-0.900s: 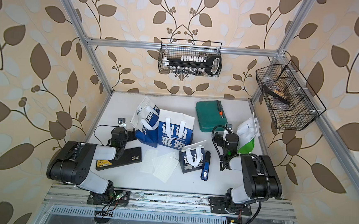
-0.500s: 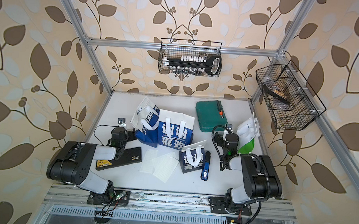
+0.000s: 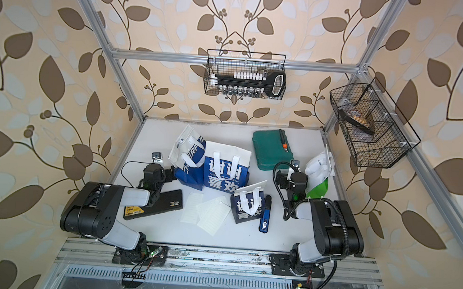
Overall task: Staple the receipts to the bags
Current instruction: Pick up the receipt from the center of the board.
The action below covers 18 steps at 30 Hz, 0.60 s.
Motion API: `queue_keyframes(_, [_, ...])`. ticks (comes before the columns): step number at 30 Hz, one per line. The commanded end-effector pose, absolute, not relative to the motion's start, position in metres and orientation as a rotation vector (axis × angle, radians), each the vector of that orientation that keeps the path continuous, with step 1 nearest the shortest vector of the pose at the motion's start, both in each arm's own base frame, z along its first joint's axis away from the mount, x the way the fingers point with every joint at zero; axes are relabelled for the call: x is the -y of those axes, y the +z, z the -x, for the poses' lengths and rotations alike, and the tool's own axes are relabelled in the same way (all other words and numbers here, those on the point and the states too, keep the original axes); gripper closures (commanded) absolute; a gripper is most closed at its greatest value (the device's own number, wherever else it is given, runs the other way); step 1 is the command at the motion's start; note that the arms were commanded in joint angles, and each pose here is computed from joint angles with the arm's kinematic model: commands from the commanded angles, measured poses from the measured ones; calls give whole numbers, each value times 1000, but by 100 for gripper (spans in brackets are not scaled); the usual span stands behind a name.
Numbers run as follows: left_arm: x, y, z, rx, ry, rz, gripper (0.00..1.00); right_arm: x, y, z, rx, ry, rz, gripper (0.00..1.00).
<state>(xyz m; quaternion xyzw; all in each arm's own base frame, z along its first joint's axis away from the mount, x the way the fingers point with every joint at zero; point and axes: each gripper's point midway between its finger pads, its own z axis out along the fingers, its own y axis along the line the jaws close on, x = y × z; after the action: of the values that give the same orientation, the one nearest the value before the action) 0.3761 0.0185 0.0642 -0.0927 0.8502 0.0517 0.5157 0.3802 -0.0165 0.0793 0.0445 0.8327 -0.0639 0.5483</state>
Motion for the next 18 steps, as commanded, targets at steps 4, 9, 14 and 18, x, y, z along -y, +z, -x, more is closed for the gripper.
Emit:
queue_keyframes(4, [-19,78,-381,-1997,118,218,1,14,91,-387,-1944,-137,-106,1])
queue_keyframes(9, [-8,95,-388,-2041,111,137,1,22,116,-388,-1964,-265,-168,2])
queue_keyframes(14, [-37,160,-397,-2053,264,307,1,43,177,-392,-1968,-282,-500,16])
queue_keyframes(18, [-73,177,-350,-2050,383,709,1,32,204,-380,-1979,-80,-700,15])
